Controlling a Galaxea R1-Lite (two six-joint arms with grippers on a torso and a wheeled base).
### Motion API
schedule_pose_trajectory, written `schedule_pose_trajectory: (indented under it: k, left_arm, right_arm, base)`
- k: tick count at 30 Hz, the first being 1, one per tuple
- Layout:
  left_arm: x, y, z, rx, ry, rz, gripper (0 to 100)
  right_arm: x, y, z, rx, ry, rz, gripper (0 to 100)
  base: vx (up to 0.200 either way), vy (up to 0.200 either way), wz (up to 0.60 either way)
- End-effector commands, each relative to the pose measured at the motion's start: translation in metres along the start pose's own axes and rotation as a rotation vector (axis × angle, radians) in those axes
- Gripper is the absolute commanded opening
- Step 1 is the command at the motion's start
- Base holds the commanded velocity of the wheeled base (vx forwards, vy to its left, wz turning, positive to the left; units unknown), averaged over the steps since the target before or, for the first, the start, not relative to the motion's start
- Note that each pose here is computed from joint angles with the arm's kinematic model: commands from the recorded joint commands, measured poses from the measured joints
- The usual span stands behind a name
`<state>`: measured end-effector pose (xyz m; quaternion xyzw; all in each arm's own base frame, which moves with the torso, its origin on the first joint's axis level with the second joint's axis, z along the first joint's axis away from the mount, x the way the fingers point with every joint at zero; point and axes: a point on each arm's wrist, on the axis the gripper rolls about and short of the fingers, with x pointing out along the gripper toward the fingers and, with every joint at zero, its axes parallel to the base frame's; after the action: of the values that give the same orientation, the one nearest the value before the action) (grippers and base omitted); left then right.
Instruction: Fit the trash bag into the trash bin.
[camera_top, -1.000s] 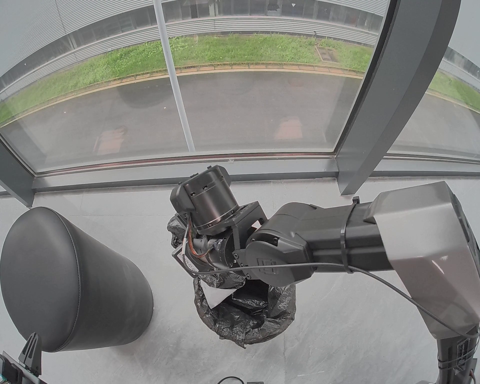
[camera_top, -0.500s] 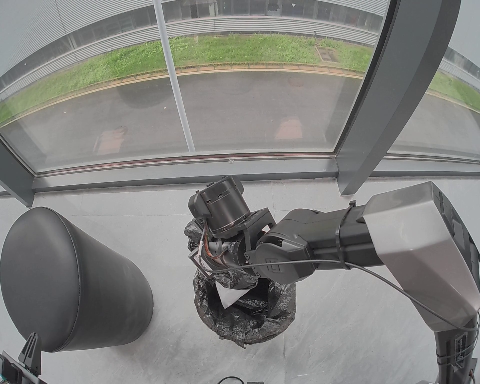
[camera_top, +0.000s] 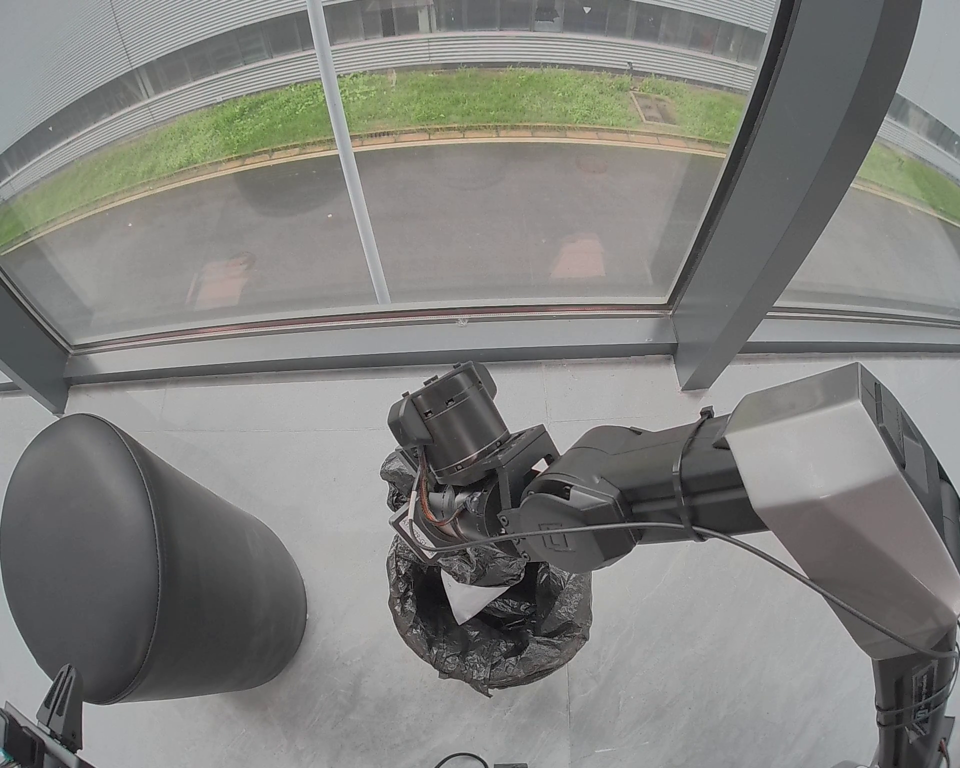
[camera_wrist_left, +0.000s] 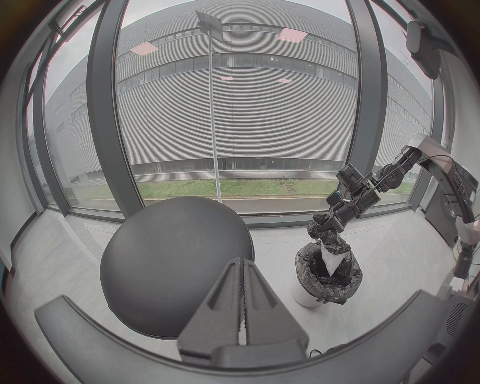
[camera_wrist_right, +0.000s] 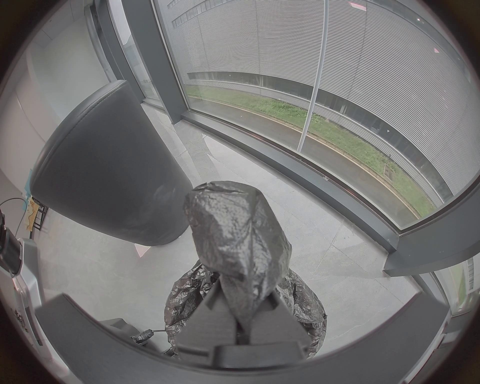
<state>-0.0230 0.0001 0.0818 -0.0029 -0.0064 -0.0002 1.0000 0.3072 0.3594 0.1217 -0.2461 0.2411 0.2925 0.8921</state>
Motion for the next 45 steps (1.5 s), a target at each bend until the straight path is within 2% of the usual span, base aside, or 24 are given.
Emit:
schedule_pose_trajectory:
  k: [1, 16, 17, 45]
  left_arm:
    - [0.000, 0.000, -0.005, 0.000, 0.002, 0.000, 0]
    - [0.000, 0.000, -0.005, 0.000, 0.002, 0.000, 0]
    - [0.000, 0.000, -0.005, 0.000, 0.002, 0.000, 0]
    - [0.000, 0.000, -0.005, 0.000, 0.002, 0.000, 0]
  right_arm:
    - [-0.002, 0.001, -0.001, -0.005, 0.006, 0.004, 0]
    - [-0.002, 0.004, -0.012, -0.020, 0.001, 0.004, 0]
    - [-0.001, 0.003, -0.012, -0.021, 0.001, 0.003, 100]
    - [-0.001, 0.005, -0.015, -0.016, -0.020, 0.002, 100]
  base:
    - [0.000, 0.000, 0.00]
    - [0.000, 0.000, 0.00]
    - [0.000, 0.000, 0.00]
    - [0.000, 0.000, 0.00]
